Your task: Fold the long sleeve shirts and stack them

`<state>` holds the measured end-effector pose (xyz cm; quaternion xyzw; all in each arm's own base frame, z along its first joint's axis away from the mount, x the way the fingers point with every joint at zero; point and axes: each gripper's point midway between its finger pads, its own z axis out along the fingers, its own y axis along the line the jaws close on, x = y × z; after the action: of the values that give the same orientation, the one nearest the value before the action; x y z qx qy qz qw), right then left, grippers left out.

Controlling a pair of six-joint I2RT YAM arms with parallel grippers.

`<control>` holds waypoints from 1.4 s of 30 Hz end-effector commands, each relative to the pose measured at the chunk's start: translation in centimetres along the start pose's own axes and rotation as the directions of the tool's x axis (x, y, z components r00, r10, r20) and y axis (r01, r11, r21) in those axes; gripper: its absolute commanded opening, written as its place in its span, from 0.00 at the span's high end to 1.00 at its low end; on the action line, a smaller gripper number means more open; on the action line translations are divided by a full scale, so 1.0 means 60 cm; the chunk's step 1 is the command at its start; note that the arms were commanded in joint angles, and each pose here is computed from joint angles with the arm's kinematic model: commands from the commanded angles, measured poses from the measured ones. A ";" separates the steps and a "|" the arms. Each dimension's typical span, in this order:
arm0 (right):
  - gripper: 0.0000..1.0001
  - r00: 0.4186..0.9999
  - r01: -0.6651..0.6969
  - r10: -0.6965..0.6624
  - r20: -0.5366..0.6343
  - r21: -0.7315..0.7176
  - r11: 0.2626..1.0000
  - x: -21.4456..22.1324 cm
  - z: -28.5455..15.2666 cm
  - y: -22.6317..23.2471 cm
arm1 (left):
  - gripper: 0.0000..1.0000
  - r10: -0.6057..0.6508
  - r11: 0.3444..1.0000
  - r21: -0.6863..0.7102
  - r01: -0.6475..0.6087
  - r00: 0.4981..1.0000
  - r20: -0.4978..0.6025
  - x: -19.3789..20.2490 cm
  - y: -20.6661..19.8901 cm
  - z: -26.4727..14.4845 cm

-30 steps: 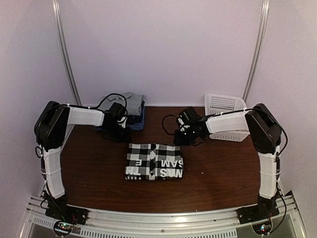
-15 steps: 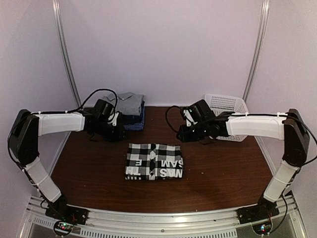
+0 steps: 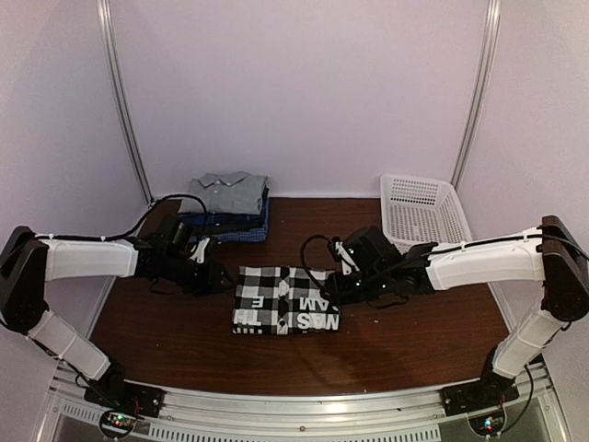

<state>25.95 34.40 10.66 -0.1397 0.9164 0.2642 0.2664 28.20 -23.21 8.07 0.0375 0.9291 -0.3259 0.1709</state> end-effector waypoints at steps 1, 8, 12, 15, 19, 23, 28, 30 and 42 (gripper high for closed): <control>0.74 0.999 -0.041 0.042 0.031 -0.019 0.999 0.003 0.008 0.004 | 0.48 0.016 0.998 0.067 -0.016 1.000 -0.001 0.018 -0.008 0.005; 0.74 0.999 -0.050 0.050 0.020 -0.016 0.999 0.016 0.015 -0.002 | 0.40 0.012 0.992 0.124 -0.009 1.000 -0.028 0.046 -0.009 0.015; 0.74 0.999 -0.049 0.050 0.015 -0.009 0.999 0.020 0.018 -0.006 | 0.39 0.013 0.993 0.116 -0.006 0.998 -0.054 0.059 -0.005 0.029; 0.74 0.999 -0.052 0.052 0.014 -0.002 0.999 0.023 0.021 -0.010 | 0.39 0.008 0.996 0.086 -0.002 0.998 -0.068 0.065 0.007 0.041; 0.74 0.998 -0.056 0.056 0.004 0.014 0.998 0.036 0.029 -0.022 | 0.41 -0.007 0.999 0.045 0.011 0.996 -0.088 0.072 0.025 0.058; 0.74 0.998 -0.062 0.063 -0.016 0.029 0.998 0.054 0.041 -0.035 | 0.43 -0.015 1.000 0.020 0.017 0.995 -0.097 0.074 0.033 0.070; 0.76 0.996 -0.069 0.072 -0.048 0.060 0.996 0.083 0.054 -0.056 | 0.47 -0.038 0.999 -0.030 0.035 0.993 -0.115 0.083 0.048 0.081; 0.76 0.995 -0.075 0.078 -0.056 0.062 0.995 0.093 0.056 -0.063 | 0.49 -0.046 0.998 -0.054 0.040 0.991 -0.124 0.088 0.054 0.086; 0.74 0.996 -0.081 0.084 -0.043 0.068 0.994 0.096 0.038 -0.069 | 0.86 -0.082 0.993 -0.099 0.068 0.986 -0.144 0.102 0.065 0.102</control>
<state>23.73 32.10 3.18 -0.1049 0.9381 0.2436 0.2226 26.37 -25.73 1.92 0.0397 0.9346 -0.3308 0.1246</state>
